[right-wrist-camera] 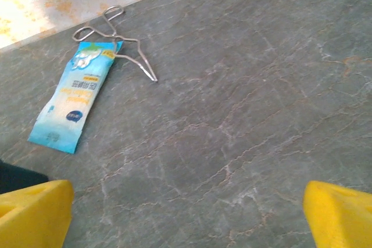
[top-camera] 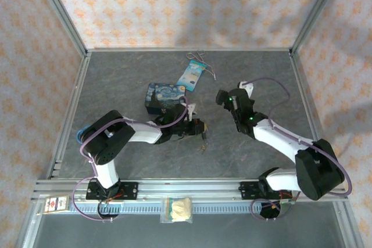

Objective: Unlock a padlock with a key

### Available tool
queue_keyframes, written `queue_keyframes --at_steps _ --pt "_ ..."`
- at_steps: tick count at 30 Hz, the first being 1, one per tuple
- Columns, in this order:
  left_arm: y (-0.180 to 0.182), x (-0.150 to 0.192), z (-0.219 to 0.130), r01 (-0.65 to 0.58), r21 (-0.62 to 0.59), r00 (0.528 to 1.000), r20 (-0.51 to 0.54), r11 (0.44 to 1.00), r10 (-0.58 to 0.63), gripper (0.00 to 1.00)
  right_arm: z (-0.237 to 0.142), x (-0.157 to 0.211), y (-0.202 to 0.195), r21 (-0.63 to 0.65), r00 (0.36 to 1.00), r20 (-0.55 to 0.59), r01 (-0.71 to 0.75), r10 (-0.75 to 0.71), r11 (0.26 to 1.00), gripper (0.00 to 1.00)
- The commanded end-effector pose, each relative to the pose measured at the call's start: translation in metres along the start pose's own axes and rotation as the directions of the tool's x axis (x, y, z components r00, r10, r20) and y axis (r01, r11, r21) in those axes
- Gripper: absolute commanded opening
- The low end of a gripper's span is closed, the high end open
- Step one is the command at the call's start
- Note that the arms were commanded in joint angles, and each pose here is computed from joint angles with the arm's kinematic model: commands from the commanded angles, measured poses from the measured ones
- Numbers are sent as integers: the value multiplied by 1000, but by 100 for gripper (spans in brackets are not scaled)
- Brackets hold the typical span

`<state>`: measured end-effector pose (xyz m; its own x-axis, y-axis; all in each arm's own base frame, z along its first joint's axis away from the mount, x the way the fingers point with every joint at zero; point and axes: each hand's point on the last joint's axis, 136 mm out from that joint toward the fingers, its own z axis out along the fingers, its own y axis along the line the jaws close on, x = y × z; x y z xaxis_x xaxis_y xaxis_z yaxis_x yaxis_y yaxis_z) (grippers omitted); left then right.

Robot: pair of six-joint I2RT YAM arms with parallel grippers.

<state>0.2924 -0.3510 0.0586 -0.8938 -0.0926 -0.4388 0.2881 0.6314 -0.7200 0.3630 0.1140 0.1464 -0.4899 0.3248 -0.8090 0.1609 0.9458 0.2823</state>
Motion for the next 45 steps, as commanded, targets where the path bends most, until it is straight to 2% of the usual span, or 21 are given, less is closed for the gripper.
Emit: queue_keyframes --at_steps 1,5,10,16,18,20,23,25,28,30,31,33,37,40,43,45 --pt "14 -2 8 -3 -67 1000 -7 998 2 15 3 -6 -9 18 1000 29 -4 3 1000 100" --pt "14 -10 7 19 -68 1000 18 998 -18 36 8 -11 -20 24 1000 29 2 -3 1000 100" --pt "0 -37 -10 10 -52 996 84 999 -6 49 17 -20 -41 47 998 53 16 -19 999 100" --pt "-5 -103 -64 -19 -83 971 237 996 38 54 34 -34 -82 133 989 105 88 -103 987 100" --pt "4 -133 -92 -32 -141 946 314 989 75 55 40 -38 -94 145 986 121 93 -111 985 100" --pt "22 -159 -122 -46 -254 915 377 966 143 59 47 -40 -105 154 986 128 85 -105 984 100" --pt "58 -193 -173 -15 -443 860 451 896 238 67 56 -40 -123 148 988 139 44 -64 988 100" --pt "89 -209 -210 59 -579 818 495 813 293 73 61 -38 -131 133 987 150 31 -51 991 100" --pt "131 -220 -259 185 -694 764 546 695 342 78 65 -34 -134 117 981 179 51 -72 992 100" --pt "159 -216 -289 285 -747 731 574 601 367 85 66 -36 -133 115 977 186 82 -103 990 100" --pt "172 -211 -306 340 -771 712 585 538 388 87 63 -39 -131 113 971 210 95 -117 989 100" --pt "191 -201 -328 399 -800 693 583 448 424 88 58 -41 -133 110 958 262 93 -119 990 100" --pt "211 -179 -357 451 -834 661 551 318 509 88 50 -40 -128 78 949 286 112 -130 991 100" --pt "218 -168 -364 467 -833 629 549 297 550 88 35 -38 -127 55 932 341 115 -127 992 100" --pt "225 -159 -367 490 -813 581 573 314 577 88 14 -32 -136 62 893 440 78 -97 995 100" --pt "227 -151 -366 500 -800 550 589 331 592 88 17 -33 -136 67 902 420 80 -101 995 100"
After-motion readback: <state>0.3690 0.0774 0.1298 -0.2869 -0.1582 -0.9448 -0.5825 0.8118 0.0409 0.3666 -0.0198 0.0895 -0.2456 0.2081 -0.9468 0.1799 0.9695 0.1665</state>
